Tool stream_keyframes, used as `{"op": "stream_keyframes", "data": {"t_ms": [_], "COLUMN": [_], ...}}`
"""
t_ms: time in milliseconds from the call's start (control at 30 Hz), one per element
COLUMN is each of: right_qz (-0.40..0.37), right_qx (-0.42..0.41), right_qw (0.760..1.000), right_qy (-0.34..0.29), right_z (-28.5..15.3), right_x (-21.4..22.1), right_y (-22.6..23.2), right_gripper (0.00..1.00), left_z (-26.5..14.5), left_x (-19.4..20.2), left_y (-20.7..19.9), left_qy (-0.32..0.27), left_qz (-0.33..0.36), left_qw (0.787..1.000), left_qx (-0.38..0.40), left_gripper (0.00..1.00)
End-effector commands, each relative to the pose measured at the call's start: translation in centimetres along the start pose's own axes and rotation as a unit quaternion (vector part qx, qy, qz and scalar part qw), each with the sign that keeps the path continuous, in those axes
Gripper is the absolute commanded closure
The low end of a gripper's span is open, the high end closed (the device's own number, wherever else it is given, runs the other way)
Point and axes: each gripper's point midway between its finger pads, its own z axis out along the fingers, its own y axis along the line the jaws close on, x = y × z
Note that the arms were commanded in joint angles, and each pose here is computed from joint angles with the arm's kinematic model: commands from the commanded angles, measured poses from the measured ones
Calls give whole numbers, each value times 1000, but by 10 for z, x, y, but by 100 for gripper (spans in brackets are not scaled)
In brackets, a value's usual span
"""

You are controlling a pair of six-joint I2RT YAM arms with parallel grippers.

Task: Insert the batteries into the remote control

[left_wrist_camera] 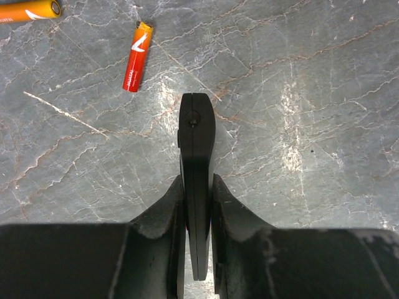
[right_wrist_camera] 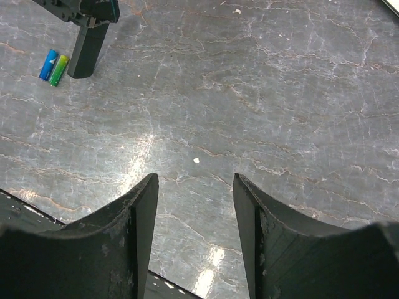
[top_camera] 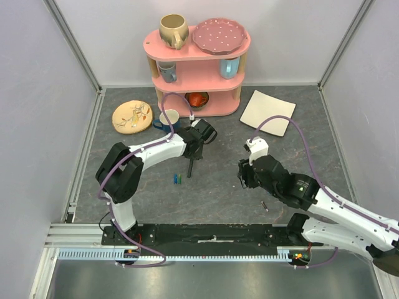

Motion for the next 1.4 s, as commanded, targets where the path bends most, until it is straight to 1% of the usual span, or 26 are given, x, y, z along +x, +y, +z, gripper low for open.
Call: {"op": "stream_keyframes", "data": {"t_ms": [0, 100, 367, 767, 1100, 1367], "right_qz": [10, 9, 9, 9, 8, 10], "right_qx": [6, 7, 18, 29, 32, 32], "right_qw": [1000, 1000, 1000, 999, 999, 999], "right_qy": [-16, -17, -14, -19, -17, -16], "right_z": [-7, -9, -14, -19, -18, -19], "right_x": [-2, -1, -1, -3, -1, -2], "right_y": [-6, -7, -13, -19, -20, -20], "right_gripper": [41, 41, 41, 40, 39, 39], "left_z": [2, 7, 18, 21, 12, -12], "left_x": [-14, -9, 2, 13, 12, 5], "left_y": [2, -6, -29, -40, -50, -60], "left_qy": [-13, -4, 15, 25, 18, -1], "left_qz": [18, 24, 34, 40, 43, 43], "left_qw": [1000, 1000, 999, 998, 998, 997], "left_qx": [-18, -10, 22, 33, 46, 71], "left_gripper": [92, 86, 79, 67, 65, 63]}}
